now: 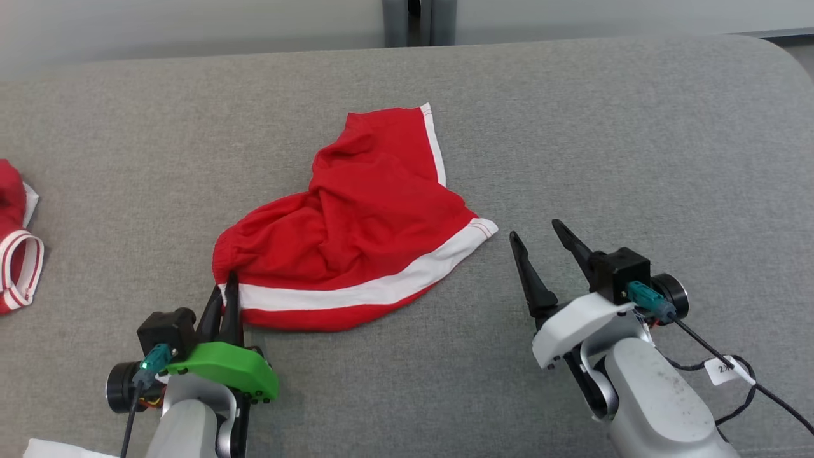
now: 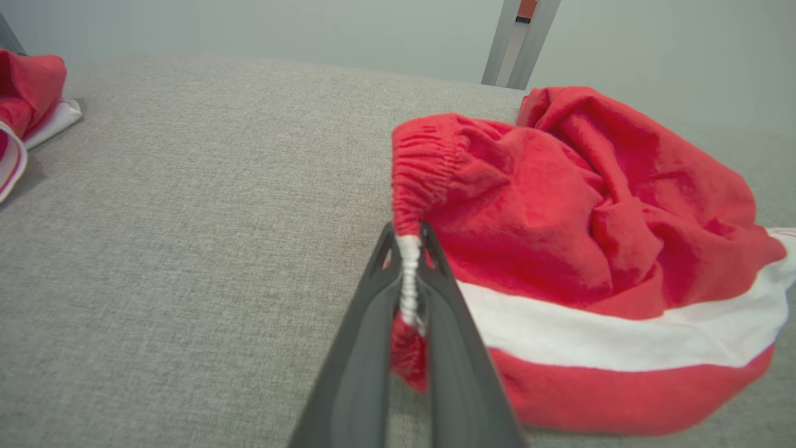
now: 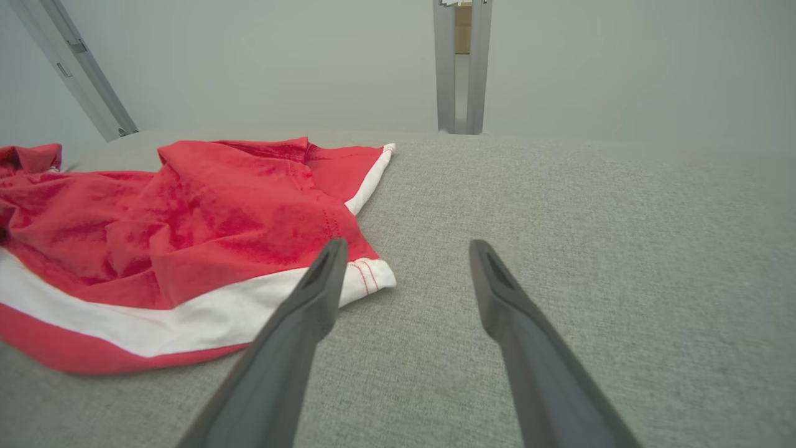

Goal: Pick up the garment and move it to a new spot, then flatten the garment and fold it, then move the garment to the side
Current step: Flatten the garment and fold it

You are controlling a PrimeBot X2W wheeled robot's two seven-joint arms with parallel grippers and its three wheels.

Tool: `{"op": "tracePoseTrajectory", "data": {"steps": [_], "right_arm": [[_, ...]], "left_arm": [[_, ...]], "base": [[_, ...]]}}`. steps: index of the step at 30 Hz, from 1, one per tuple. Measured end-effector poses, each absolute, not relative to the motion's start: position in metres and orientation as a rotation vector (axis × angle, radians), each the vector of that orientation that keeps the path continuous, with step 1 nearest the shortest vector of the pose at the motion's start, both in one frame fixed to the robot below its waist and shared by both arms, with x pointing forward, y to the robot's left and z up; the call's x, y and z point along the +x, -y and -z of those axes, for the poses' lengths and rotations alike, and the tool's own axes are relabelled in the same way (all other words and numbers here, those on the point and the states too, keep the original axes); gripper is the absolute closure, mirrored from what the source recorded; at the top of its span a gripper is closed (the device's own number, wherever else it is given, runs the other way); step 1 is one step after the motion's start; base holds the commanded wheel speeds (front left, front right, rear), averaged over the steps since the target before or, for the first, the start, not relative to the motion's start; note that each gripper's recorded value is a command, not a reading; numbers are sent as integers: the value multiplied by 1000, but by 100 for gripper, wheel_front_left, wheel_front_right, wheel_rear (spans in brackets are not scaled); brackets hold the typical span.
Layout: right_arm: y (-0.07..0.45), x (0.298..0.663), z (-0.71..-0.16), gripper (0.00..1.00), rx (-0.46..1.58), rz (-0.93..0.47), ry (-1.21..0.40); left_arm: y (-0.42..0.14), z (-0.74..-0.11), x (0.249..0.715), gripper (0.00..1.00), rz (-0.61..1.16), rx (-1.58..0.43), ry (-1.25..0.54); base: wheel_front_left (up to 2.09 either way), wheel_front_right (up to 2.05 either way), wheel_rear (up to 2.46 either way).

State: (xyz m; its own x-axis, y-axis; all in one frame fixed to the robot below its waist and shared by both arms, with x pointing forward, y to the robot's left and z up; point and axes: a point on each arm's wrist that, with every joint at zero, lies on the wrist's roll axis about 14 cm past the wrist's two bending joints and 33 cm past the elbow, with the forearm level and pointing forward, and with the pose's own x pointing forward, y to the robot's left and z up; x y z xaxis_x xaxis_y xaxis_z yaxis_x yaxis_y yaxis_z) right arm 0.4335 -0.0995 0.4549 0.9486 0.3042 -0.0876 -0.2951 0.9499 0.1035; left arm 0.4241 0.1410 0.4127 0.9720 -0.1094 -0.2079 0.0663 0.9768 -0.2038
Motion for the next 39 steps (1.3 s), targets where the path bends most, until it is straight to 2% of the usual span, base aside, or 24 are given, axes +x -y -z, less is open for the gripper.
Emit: {"op": "tracePoseTrajectory", "data": {"steps": [11, 21, 22, 23, 24, 25, 33, 39], "right_arm": [[75, 466, -408, 0, 61, -371, -252], [53, 466, -377, 0, 90, -424, -345], [52, 466, -376, 9, 94, -426, -349], [51, 466, -375, 40, 98, -428, -351], [50, 466, -374, 65, 100, -432, -353], [49, 465, -374, 100, 102, -436, -353], [52, 468, -395, 100, 176, -398, -294], [81, 483, -460, 100, 317, -288, -109]], "left_arm": [[-143, -406, 435, 100, 87, -194, -230], [-151, -395, 434, 100, 63, -205, -258], [-152, -394, 434, 100, 59, -204, -260], [-152, -394, 433, 100, 58, -204, -262], [-152, -393, 433, 100, 57, -204, -264], [-152, -393, 433, 100, 57, -204, -265], [-154, -406, 436, 100, 58, -210, -225], [-150, -451, 446, 100, 89, -257, -94]], "base": [[0, 0, 0], [0, 0, 0], [0, 0, 0], [0, 0, 0], [0, 0, 0], [0, 0, 0], [0, 0, 0], [0, 0, 0]]}}
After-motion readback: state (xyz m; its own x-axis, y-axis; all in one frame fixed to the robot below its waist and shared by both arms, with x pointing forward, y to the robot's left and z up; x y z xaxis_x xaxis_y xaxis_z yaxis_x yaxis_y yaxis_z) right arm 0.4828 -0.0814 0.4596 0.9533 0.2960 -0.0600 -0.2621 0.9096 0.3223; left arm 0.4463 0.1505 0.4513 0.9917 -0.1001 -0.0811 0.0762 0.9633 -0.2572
